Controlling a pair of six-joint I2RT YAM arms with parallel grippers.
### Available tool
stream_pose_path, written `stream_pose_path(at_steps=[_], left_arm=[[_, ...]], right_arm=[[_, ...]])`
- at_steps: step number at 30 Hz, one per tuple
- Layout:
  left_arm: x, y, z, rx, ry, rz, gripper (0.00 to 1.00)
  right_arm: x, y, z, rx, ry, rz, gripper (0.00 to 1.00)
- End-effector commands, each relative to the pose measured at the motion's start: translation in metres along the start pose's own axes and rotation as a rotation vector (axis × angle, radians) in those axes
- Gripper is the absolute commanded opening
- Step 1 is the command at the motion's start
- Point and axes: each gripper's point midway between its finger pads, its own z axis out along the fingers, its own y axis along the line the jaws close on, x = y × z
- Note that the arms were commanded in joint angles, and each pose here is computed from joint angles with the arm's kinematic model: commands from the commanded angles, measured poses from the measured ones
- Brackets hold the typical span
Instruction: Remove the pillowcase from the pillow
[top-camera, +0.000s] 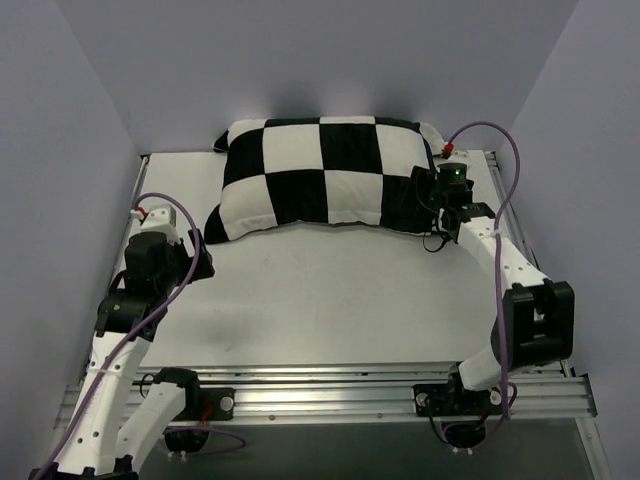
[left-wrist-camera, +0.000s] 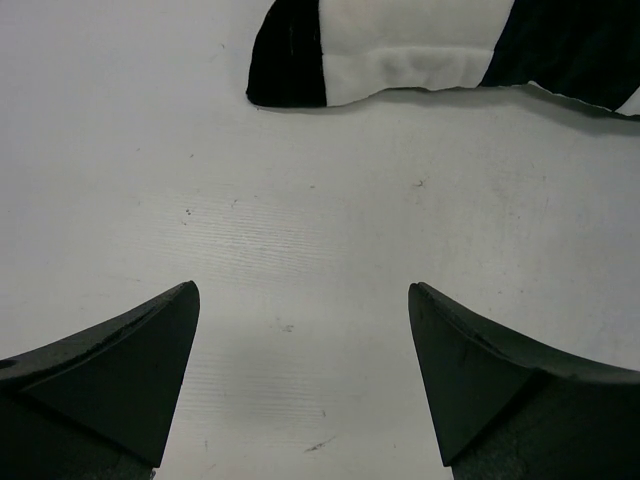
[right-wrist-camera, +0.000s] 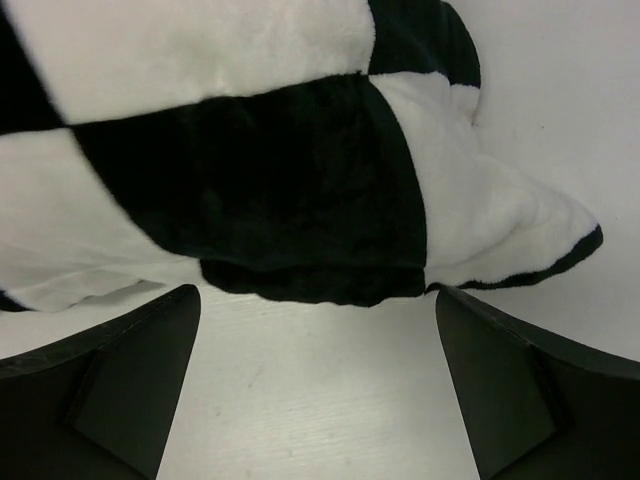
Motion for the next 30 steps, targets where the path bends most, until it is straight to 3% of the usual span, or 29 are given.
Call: stream_pose_path(at_steps=[1,9,11,12,14,15,18,21,30], left_arm=[[-0.03,-0.012,0.004,0.07,-0.1,-0.035,0.94],[-0.025,-0.004,0.008,0.041,-0.081,-0.032,0.94],[-0.024,-0.003,0.009,0.035,-0.077,-0.031,0.95],[-0.023,-0.003,0.009,0.035,-0.076,-0.031,0.95],[-0.024,-0.003,0.009,0.035,-0.077,-0.031,0.95],[-0.023,-0.002,0.009,0.034,-0.076,-0.032,0.95],[-0.023,-0.002,0.011,0.032,-0.073,-0.035,0.95],[-0.022,-0.003,0.012,0.037,-0.065,-0.036,0.95],[-0.015,-0.004,0.017,0.038,-0.032,-0.042,0.95]], right_arm=[[-0.033,-0.011,0.028,-0.035,-0.109,-0.038,1.0],[0.002,0.008,0.097,-0.199,0.018,-0.083,1.0],[0.016,0.017,0.105,-0.255,0.065,-0.089,0.89],[0.02,0.018,0.106,-0.272,0.074,-0.089,0.83],[0.024,0.023,0.102,-0.298,0.081,-0.092,0.56],[0.033,0.023,0.098,-0.299,0.097,-0.094,0.34],[0.049,0.032,0.078,-0.291,0.123,-0.13,0.0],[0.057,0.044,0.05,-0.263,0.122,-0.171,0.0],[0.164,0.132,-0.081,-0.436,0.266,-0.195,0.0]])
